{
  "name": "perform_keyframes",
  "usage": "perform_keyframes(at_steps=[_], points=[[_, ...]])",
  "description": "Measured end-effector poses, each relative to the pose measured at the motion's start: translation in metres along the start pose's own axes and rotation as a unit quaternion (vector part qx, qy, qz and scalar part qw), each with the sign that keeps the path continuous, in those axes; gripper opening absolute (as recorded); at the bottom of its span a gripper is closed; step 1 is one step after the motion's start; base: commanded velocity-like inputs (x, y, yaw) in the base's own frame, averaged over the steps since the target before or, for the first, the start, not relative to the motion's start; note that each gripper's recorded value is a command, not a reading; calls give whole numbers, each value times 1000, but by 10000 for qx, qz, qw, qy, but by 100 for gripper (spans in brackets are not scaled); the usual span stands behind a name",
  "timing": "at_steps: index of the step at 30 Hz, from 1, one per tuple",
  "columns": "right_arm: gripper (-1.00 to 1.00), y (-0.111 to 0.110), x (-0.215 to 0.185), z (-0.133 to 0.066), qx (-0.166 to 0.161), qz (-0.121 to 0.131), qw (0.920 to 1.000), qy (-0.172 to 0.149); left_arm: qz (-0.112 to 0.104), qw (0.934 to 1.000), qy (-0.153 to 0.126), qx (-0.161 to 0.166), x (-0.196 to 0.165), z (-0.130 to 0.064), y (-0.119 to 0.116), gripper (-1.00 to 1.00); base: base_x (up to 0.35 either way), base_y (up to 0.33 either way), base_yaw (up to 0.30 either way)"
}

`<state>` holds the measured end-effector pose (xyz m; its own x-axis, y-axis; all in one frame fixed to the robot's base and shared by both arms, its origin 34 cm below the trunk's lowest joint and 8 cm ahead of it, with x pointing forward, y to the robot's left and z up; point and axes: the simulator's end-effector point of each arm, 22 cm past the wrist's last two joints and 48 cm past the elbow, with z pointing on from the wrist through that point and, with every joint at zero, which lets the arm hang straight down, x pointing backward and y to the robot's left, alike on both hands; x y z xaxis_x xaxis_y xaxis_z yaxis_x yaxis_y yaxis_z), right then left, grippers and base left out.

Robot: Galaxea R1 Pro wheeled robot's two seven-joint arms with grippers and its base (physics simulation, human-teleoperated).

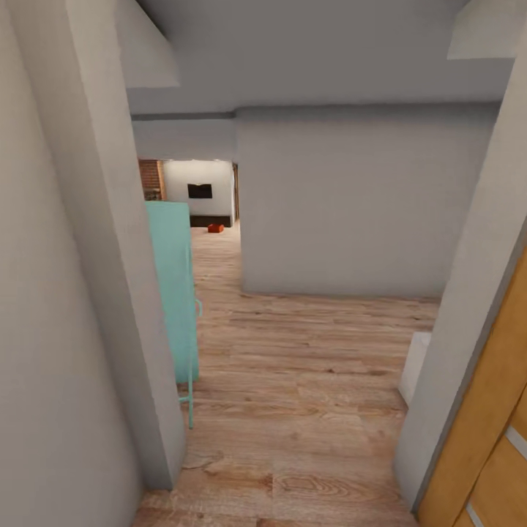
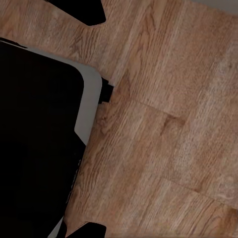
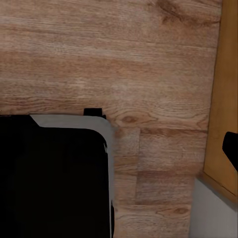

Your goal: Move the two storage containers from the living room to the garage. In the garage, place one container on the floor and stack the other container on top of it (either order is fine).

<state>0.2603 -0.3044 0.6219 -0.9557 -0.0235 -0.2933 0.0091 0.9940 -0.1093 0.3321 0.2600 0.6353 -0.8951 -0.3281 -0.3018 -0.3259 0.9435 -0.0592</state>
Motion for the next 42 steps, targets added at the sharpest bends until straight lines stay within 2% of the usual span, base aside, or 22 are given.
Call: perform_keyframes(at_steps=[7,21,42], points=[[100,-1,0,0,4,-9,10000,1,0,10000,-1,-11,0,0,1,100,322,-44,0],[100,0,0,0,3,-15,10000,1,0,10000,-14,-17,-2,0,3,100,296,-187,0],[100,-1,0,0,9,-15,10000,1,0,10000,-16,-28,-2,0,4,100,323,-8,0]])
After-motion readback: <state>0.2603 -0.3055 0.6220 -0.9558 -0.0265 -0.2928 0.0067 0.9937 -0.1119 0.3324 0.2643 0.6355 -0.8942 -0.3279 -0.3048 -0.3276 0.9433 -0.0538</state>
